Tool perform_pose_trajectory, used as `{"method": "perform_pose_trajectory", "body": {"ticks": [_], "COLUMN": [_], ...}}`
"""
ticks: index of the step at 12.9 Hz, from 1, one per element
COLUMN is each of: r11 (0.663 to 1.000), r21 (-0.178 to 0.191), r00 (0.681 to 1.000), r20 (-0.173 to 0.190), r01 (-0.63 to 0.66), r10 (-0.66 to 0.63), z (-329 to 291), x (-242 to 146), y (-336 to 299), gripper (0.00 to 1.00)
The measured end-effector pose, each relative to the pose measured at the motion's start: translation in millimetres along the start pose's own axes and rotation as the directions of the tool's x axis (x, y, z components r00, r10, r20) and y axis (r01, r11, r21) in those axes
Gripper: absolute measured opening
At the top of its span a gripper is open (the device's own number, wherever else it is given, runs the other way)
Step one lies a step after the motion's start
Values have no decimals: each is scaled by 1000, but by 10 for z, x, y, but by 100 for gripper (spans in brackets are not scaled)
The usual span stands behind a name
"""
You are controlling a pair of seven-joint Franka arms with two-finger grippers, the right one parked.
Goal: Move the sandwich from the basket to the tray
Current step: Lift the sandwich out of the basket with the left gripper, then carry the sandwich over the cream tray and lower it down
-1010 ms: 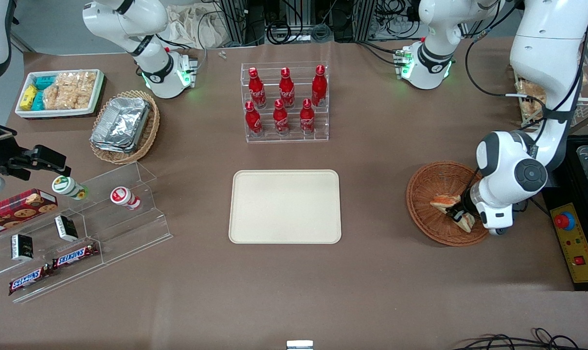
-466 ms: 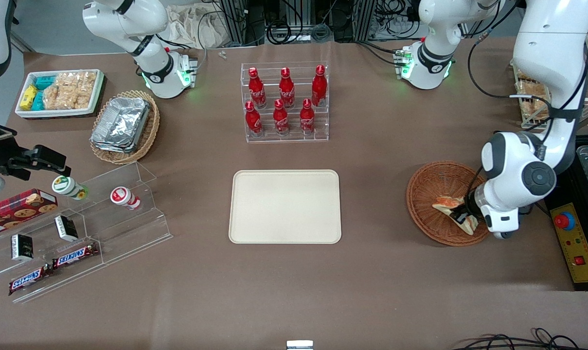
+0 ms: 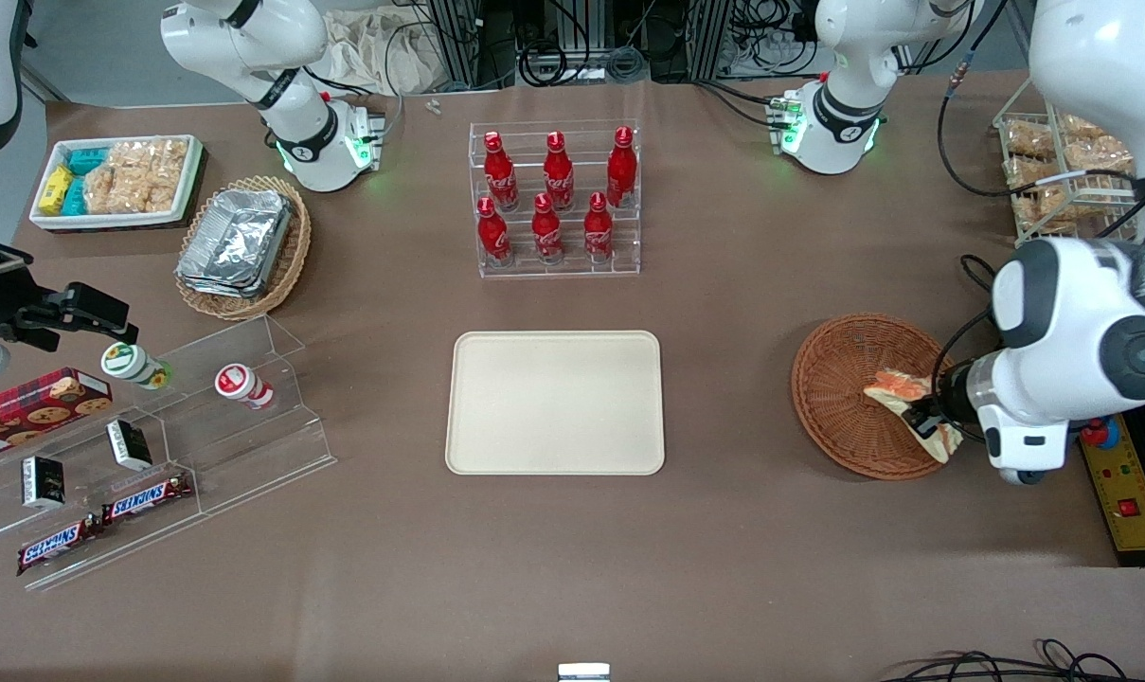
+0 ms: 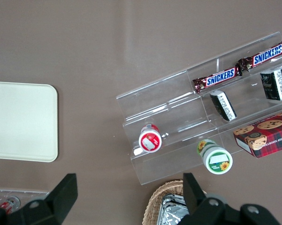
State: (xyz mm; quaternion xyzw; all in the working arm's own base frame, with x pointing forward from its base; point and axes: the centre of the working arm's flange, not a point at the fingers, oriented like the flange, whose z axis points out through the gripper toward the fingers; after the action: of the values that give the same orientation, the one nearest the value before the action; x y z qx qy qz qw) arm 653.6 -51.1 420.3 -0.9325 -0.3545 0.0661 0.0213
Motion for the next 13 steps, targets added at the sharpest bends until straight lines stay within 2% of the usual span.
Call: {"method": "perform_pose_trajectory", "body": {"ticks": [1, 3, 5, 9, 11, 13], "r11": [1000, 994, 966, 890, 859, 823], "r21": [0, -25, -48, -44, -83, -107], "r00": [1000, 994, 967, 889, 860, 829], "r20": [6, 4, 3, 43, 25, -9], "r01": [-29, -108, -255, -454, -506, -557], "r10": [29, 108, 256, 456, 509, 560], "z": [-284, -718, -815, -350, 26, 525], "x": [-112, -401, -770, -1525, -1768, -1997], "y": [72, 258, 537, 1253, 1637, 2011], "gripper": [17, 17, 17, 17, 17, 17]}}
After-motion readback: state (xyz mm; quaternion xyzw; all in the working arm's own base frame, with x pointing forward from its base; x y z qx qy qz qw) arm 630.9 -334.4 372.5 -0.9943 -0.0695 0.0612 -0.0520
